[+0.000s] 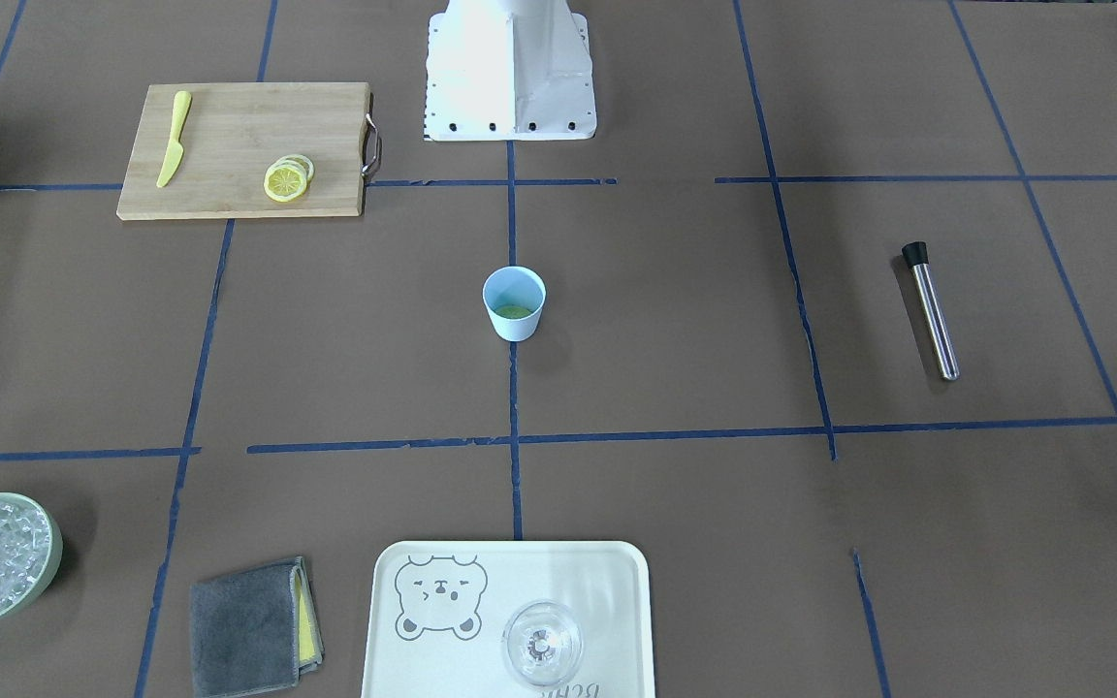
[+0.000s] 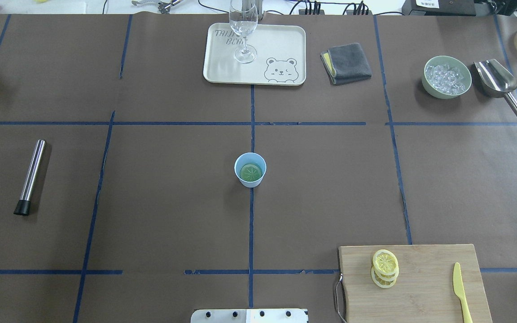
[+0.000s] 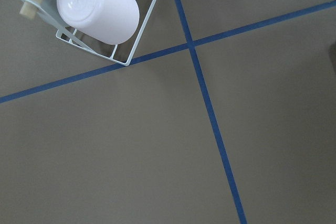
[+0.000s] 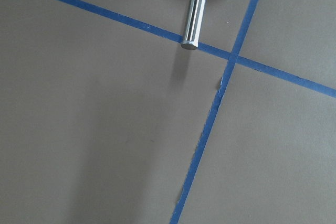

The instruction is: Squeeze lemon into cup

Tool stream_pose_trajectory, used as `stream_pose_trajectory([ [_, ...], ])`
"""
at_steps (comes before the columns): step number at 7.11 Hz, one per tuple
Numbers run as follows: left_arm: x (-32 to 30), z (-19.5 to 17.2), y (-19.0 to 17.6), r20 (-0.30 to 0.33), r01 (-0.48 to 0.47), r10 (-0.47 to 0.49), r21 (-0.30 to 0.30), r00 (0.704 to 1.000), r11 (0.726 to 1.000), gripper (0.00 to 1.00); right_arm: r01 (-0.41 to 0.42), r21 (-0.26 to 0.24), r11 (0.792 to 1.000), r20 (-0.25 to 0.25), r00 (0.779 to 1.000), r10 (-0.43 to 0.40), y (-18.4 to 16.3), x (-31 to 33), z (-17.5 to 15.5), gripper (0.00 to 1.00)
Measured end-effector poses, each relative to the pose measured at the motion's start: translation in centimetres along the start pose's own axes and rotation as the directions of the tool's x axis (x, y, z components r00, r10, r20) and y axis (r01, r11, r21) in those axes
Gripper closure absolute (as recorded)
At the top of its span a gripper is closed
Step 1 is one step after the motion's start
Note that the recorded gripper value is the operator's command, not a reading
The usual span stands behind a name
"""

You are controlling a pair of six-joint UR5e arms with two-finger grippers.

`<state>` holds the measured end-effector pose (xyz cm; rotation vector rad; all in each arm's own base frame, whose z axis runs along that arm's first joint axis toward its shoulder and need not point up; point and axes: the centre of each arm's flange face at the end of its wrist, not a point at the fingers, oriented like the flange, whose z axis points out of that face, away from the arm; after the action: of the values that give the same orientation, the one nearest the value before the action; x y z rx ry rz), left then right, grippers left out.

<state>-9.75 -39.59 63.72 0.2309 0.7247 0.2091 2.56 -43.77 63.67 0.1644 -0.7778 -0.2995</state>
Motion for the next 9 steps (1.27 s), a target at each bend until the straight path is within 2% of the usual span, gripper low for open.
stream_pose_trajectory([
  [3, -0.2, 0.0, -0.4, 0.015, -0.002, 0.002, -0.004, 1.0, 1.0, 0.0, -0.017, 0.008, 1.0, 0.023, 1.0, 0.017, 0.2, 0.3, -0.3, 0.0],
  [4, 0.4, -0.8, -0.9, 0.021, -0.017, 0.016, 0.011, 1.0, 1.0, 0.0, -0.018, 0.015, 1.0, 0.023, 1.0, 0.018, 0.0, 0.5, -0.5, 0.0],
  [6, 1.3, -2.8, -2.8, 0.084, -0.058, 0.055, 0.041, 0.995, 0.997, 0.0, -0.014, 0.025, 1.0, 0.018, 1.0, 0.014, -0.3, 0.4, -0.8, 0.0],
  [7, 1.0, -2.7, -3.7, 0.112, -0.065, 0.061, 0.034, 0.992, 0.997, 0.0, -0.014, 0.032, 0.999, 0.018, 1.0, 0.013, -0.5, 0.2, -1.2, 0.0],
  [9, 2.1, 0.4, -4.9, 0.077, -0.101, 0.102, -0.021, 0.992, 0.995, 0.0, -0.024, 0.035, 0.999, 0.014, 1.0, 0.024, -0.7, 0.0, -1.5, 0.0],
])
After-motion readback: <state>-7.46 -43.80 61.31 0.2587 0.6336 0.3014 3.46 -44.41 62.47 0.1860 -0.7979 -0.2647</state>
